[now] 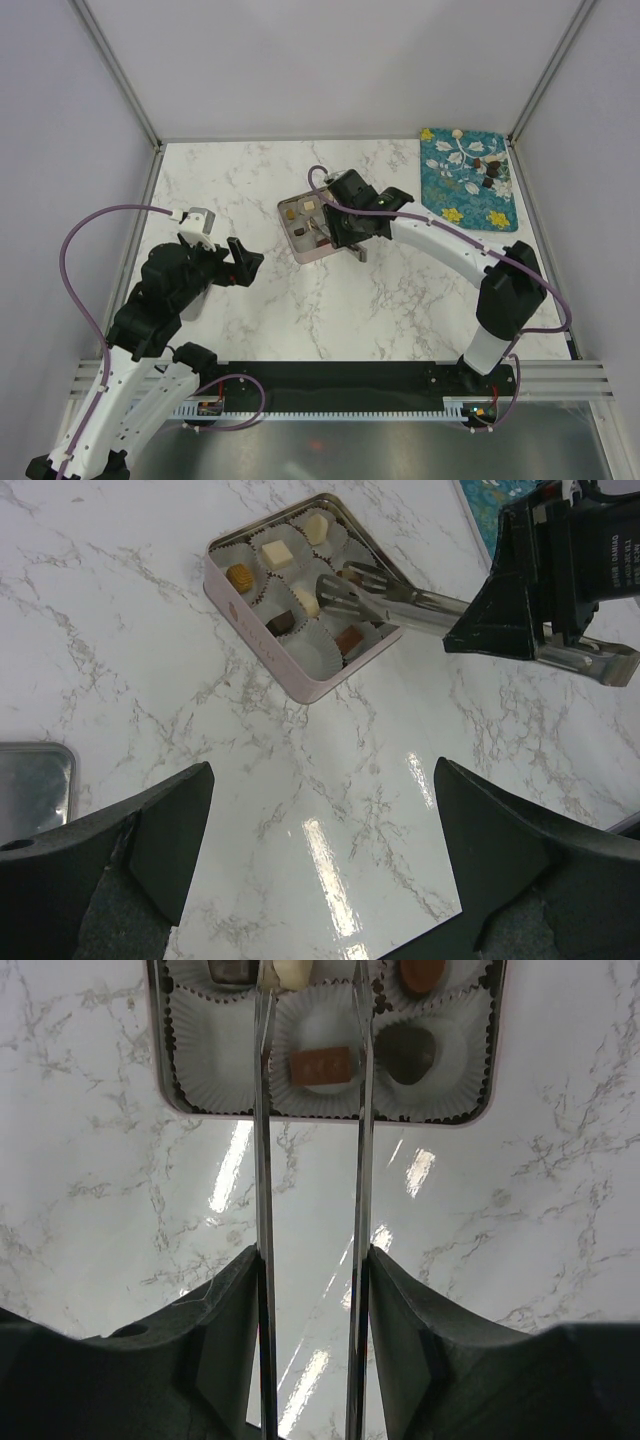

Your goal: Pack the chocolate

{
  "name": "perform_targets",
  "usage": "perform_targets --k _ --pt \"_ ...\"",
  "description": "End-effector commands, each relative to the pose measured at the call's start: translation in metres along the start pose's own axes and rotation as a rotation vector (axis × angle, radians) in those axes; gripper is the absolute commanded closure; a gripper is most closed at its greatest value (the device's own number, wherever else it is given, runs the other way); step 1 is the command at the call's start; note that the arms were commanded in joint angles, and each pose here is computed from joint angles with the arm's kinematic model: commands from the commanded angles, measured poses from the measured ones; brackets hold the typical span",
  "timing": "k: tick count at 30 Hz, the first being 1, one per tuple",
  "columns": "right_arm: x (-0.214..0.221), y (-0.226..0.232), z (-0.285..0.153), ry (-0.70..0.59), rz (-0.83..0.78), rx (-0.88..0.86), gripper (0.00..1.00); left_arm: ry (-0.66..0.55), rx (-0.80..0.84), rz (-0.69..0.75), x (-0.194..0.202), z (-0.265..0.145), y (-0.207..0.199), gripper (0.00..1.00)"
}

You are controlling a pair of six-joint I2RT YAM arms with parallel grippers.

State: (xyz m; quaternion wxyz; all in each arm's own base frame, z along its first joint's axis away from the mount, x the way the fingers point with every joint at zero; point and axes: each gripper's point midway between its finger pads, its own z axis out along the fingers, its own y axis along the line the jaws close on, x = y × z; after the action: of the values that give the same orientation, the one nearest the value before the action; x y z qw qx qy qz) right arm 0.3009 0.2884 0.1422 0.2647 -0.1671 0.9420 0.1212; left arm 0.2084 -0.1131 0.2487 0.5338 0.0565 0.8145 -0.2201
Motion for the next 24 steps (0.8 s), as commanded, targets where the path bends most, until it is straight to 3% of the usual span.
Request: perform_targets --k 1,6,9,16,24 --pt "-0.038 0.005 -0.036 -0.123 -0.014 -0.004 0.48 -0.024 -0.014 0.021 -0.006 -0.001 0.002 0.00" --pt "-0.060 -0.009 -0.064 -0.195 -0.024 0.056 0.48 -0.028 -0.010 0.021 -0.006 -0.002 0.002 0.00" --pt "-0.069 -0.051 -0.072 -0.202 0.015 0.142 0.48 -0.030 -0.007 0.021 -0.006 -0.003 0.001 0.00" --pt "-0.078 -0.225 -0.090 -0.209 0.282 0.430 0.47 -0.027 0.000 0.021 -0.006 -0.002 0.000 0.00" --pt "-0.051 -0.339 -0.072 -0.148 0.509 0.583 0.44 -0.019 0.004 0.023 -0.005 -0.001 0.000 0.00"
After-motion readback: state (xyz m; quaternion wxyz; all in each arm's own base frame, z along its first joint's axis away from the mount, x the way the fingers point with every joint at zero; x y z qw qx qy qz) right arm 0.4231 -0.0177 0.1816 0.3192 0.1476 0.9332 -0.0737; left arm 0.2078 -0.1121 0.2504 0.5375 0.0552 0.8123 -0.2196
